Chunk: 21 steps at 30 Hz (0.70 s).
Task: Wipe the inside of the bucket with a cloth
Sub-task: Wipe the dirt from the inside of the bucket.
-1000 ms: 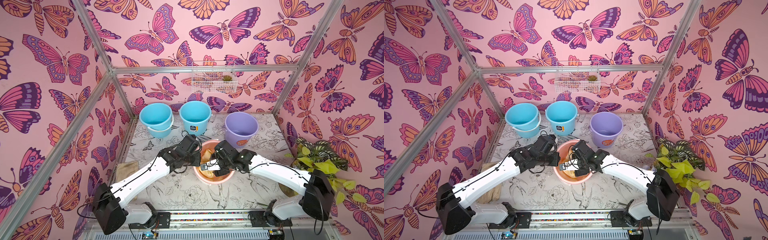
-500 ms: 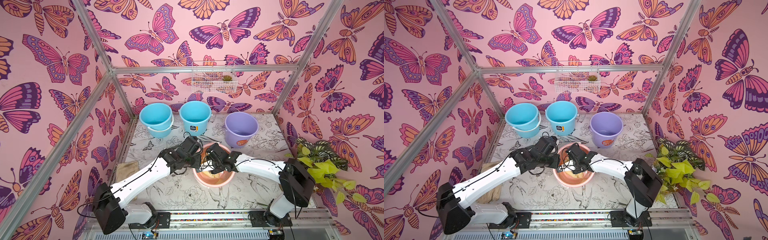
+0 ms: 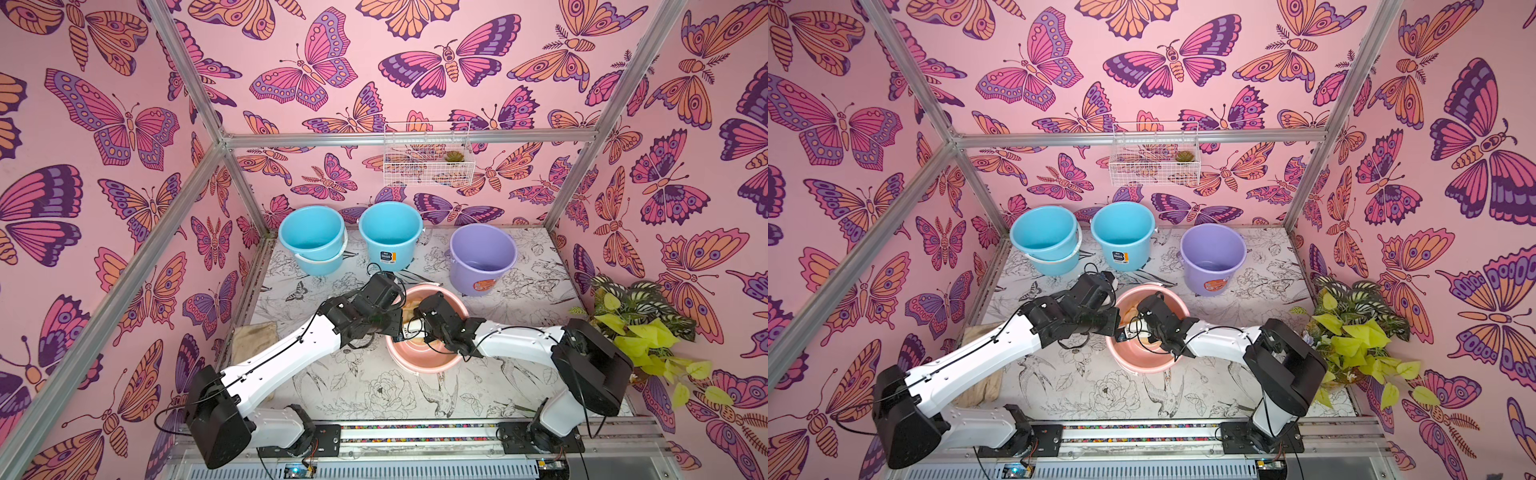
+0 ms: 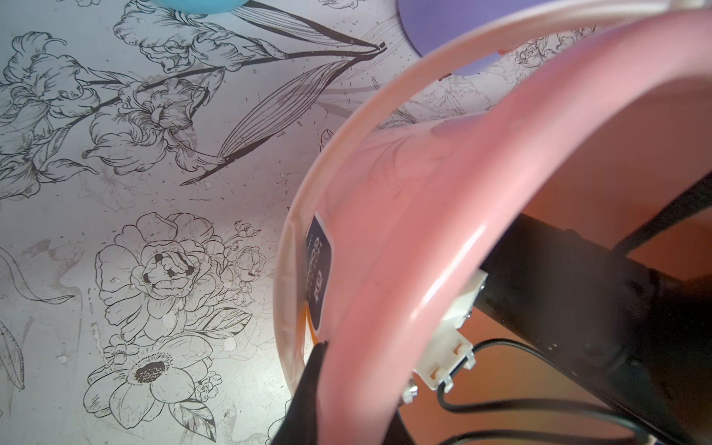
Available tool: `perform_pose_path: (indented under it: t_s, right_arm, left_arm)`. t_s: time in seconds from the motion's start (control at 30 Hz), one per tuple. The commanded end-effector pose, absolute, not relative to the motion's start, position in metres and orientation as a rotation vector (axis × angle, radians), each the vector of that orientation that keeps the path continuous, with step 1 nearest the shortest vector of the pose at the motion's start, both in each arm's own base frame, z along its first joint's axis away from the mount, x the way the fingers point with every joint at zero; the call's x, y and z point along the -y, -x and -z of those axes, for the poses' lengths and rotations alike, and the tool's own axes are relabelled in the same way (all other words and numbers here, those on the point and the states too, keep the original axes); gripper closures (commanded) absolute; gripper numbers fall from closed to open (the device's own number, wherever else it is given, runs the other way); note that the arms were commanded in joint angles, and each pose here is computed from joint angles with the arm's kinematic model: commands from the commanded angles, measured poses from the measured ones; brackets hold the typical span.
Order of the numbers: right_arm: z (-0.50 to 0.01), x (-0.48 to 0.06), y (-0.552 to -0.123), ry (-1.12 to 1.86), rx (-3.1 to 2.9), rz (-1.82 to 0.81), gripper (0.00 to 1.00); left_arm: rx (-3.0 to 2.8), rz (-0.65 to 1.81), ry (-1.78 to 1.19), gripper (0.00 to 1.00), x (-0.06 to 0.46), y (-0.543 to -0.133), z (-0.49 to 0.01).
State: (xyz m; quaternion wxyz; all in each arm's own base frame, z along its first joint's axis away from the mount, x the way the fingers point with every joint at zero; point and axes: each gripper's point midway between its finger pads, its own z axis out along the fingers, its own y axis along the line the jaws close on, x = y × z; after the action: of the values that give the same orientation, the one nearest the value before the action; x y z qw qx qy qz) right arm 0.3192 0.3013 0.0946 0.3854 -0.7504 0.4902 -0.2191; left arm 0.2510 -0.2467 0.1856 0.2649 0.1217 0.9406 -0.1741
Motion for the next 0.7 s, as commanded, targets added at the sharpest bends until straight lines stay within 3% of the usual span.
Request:
perform_pose_path:
  t_s: [0.0, 0.33, 0.67]
  right_arm:
    - [-0.109, -0.292, -0.333, 1.931, -1.174, 0.775, 1.00]
    - [-0.065, -0.229, -0.276, 2.377, -1.430, 0.697, 1.00]
    - [-0.041, -0.222, -0.208, 2.572, -1.710, 0.299, 1.00]
  left_arm:
    - [-2.472, 0.580, -0.348, 1.00, 0.266, -0.249, -0.203]
    - [-2.446, 0.474, -0.342, 1.00, 0.254, -0.252, -0.209]
    - [-2.436, 0.392, -0.379, 1.00, 0.255, -0.257, -0.208]
